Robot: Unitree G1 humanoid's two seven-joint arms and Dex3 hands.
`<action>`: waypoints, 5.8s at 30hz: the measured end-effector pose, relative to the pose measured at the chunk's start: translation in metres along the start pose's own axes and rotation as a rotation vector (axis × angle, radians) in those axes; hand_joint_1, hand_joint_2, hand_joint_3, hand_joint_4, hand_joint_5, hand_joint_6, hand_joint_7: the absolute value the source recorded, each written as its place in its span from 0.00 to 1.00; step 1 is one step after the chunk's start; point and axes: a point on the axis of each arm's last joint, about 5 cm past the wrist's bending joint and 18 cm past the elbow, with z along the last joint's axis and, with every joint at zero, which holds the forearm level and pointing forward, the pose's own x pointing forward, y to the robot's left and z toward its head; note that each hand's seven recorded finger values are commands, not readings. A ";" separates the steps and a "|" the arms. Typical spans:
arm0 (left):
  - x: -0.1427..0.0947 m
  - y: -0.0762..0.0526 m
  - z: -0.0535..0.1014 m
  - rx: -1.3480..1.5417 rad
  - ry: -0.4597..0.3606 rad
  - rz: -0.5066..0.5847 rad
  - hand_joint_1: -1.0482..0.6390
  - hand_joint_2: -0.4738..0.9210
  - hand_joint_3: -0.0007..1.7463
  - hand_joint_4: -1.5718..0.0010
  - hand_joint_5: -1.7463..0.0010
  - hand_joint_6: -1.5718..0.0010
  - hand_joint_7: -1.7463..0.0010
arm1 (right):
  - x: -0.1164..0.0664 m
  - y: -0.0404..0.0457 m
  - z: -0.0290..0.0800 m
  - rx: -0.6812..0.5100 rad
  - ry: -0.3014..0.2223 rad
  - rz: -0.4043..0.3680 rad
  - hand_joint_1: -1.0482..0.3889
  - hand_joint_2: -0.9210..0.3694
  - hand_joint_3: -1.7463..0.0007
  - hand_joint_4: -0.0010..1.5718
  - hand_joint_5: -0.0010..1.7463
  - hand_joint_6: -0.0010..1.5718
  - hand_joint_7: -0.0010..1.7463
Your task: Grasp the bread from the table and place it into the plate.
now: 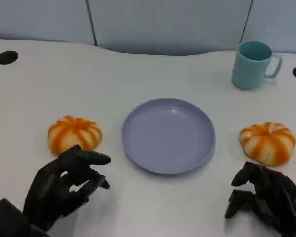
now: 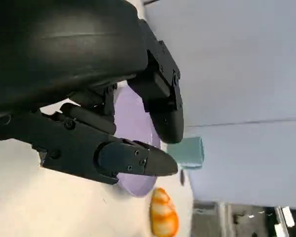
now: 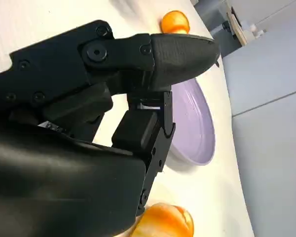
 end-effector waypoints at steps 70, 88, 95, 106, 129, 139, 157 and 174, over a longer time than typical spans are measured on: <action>0.144 0.001 0.021 1.571 0.587 -0.521 0.40 0.89 0.00 1.00 1.00 0.95 0.99 | -0.001 0.0037 0.001 -0.006 0.003 0.016 0.41 0.00 0.79 0.81 0.59 0.74 0.55; 0.141 -0.006 0.015 1.551 0.532 -0.450 0.54 1.00 0.06 0.68 0.93 0.64 0.97 | -0.011 0.0032 -0.001 0.009 0.007 -0.003 0.42 0.00 0.77 0.80 0.59 0.73 0.57; 0.135 -0.005 0.010 1.545 0.474 -0.418 0.48 1.00 0.09 0.40 0.76 0.37 0.96 | -0.013 0.0026 -0.002 0.015 0.006 -0.007 0.43 0.00 0.77 0.80 0.60 0.73 0.57; 0.133 -0.003 0.010 1.553 0.405 -0.365 0.49 1.00 0.19 0.56 0.05 0.56 0.29 | -0.013 0.0022 -0.001 0.016 0.003 -0.008 0.42 0.00 0.78 0.81 0.60 0.73 0.57; 0.133 0.005 0.017 1.370 0.130 -0.150 0.54 0.97 0.22 0.52 0.00 0.63 0.00 | -0.008 0.0035 0.002 0.014 0.017 -0.015 0.43 0.00 0.78 0.79 0.61 0.72 0.58; 0.150 -0.007 0.034 1.261 -0.051 -0.139 0.56 0.77 0.53 0.47 0.00 0.57 0.00 | -0.006 0.0039 0.001 0.006 0.015 -0.008 0.44 0.00 0.74 0.79 0.61 0.73 0.57; 0.171 -0.067 0.050 1.126 -0.274 -0.477 0.47 0.76 0.64 0.41 0.00 0.52 0.00 | -0.006 0.0072 0.001 0.006 0.021 0.001 0.43 0.00 0.76 0.79 0.61 0.72 0.58; 0.175 -0.076 0.051 1.186 -0.165 -0.652 0.49 0.74 0.64 0.48 0.02 0.53 0.07 | -0.007 0.0071 0.001 0.008 0.024 0.008 0.42 0.00 0.77 0.78 0.62 0.72 0.58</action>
